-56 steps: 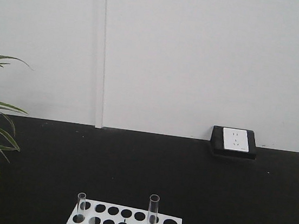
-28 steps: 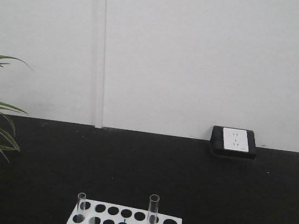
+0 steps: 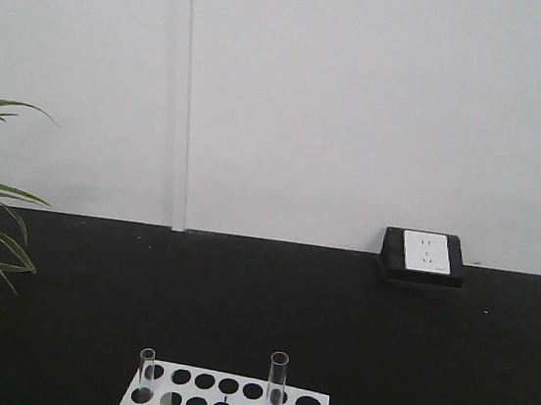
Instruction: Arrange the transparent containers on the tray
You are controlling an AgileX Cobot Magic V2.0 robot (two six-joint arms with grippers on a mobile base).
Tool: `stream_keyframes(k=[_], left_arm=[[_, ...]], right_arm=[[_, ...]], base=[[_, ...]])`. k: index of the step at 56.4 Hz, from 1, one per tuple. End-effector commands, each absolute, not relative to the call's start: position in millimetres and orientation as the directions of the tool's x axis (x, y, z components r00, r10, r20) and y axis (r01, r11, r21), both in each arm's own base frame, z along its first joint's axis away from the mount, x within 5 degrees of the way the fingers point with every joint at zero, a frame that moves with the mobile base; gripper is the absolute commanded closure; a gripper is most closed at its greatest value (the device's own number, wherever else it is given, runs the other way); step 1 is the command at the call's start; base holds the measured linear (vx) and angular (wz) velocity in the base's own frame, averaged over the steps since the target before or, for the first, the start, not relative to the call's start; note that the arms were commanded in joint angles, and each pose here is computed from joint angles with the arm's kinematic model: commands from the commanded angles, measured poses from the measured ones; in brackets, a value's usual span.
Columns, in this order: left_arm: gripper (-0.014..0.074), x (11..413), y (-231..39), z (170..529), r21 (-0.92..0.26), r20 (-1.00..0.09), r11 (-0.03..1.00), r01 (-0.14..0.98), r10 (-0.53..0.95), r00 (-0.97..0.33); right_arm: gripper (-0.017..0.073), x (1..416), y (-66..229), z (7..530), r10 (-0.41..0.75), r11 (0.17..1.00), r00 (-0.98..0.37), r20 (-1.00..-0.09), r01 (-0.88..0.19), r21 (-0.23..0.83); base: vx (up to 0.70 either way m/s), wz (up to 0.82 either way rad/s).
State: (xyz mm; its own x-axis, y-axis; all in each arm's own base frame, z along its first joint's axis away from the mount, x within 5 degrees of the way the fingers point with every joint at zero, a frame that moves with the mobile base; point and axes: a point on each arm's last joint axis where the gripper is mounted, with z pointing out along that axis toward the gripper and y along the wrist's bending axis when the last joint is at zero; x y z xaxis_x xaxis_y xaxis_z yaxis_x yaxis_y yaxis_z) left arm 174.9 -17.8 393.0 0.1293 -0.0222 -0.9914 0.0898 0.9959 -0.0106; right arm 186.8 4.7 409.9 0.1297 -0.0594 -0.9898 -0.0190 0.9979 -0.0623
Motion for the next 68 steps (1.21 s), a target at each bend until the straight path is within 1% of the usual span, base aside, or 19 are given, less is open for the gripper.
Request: stream_keyframes(k=[1,5,12,18,23,30,37,41,46,50,55,59,63,68], left_arm=[[0.0593,181,-18,407,-0.029,-0.976,0.996,0.08,-0.045,0.212],[0.0577,185,-18,404,-0.028,-0.98,0.996,0.081,-0.043,0.193],[0.0528,184,-18,403,-0.028,-0.982,0.996,0.082,-0.043,0.186],[0.0461,184,-18,403,-0.028,-0.982,0.996,0.082,-0.043,0.186],[0.0389,185,-18,403,-0.027,-0.983,0.996,0.084,-0.042,0.177],[0.0259,185,-19,401,-0.027,-0.986,0.996,0.086,-0.041,0.164],[0.0132,185,-19,401,-0.027,-0.987,0.996,0.088,-0.04,0.157],[0.0083,185,-19,401,-0.027,-0.987,0.996,0.088,-0.04,0.157],[0.0058,185,-19,401,-0.027,-0.986,0.996,0.087,-0.041,0.161],[0.0058,185,-19,402,-0.027,-0.985,0.996,0.086,-0.041,0.167],[0.0061,185,-18,402,-0.027,-0.984,0.996,0.084,-0.042,0.175],[0.0061,184,-18,403,-0.053,-0.981,0.995,0.087,-0.068,0.184],[0.0061,184,-18,404,-0.082,-0.977,0.992,0.091,-0.098,0.187],[0.0061,184,-18,404,-0.072,-0.978,0.993,0.09,-0.088,0.191]], right_arm=[[0.0567,192,5,422,-0.048,0.998,0.198,-0.979,-0.019,-0.052],[0.0563,194,5,420,-0.028,0.999,0.179,-0.984,-0.022,-0.033],[0.0534,194,5,420,-0.033,0.999,0.176,-0.984,-0.022,-0.037],[0.0475,194,5,420,-0.033,0.999,0.179,-0.983,-0.022,-0.037],[0.0401,194,5,420,-0.033,0.999,0.176,-0.984,-0.022,-0.037],[0.0248,195,5,419,-0.033,0.999,0.173,-0.984,-0.022,-0.037],[0.005,194,5,419,-0.033,0.999,0.175,-0.984,-0.022,-0.037],[-0.005,194,5,420,-0.033,0.999,0.178,-0.984,-0.022,-0.037],[-0.0128,194,5,420,-0.033,0.999,0.178,-0.983,-0.022,-0.037],[-0.0161,194,5,421,-0.032,0.999,0.196,-0.98,-0.023,-0.037],[-0.0166,193,5,425,-0.017,0.999,0.236,-0.972,-0.026,-0.023],[-0.0159,193,5,427,0.054,0.998,0.26,-0.964,-0.041,0.045],[-0.0143,192,5,429,0.087,0.996,0.278,-0.957,-0.051,0.076],[-0.0121,192,6,429,0.05,0.998,0.28,-0.959,-0.049,0.038]], base=[[0.0,0.0],[0.0,0.0],[0.0,0.0],[0.0,0.0],[0.0,0.0],[0.0,0.0],[0.0,0.0],[0.0,0.0],[0.0,0.0],[0.0,0.0],[0.0,0.0],[0.0,0.0],[0.0,0.0],[0.0,0.0]])
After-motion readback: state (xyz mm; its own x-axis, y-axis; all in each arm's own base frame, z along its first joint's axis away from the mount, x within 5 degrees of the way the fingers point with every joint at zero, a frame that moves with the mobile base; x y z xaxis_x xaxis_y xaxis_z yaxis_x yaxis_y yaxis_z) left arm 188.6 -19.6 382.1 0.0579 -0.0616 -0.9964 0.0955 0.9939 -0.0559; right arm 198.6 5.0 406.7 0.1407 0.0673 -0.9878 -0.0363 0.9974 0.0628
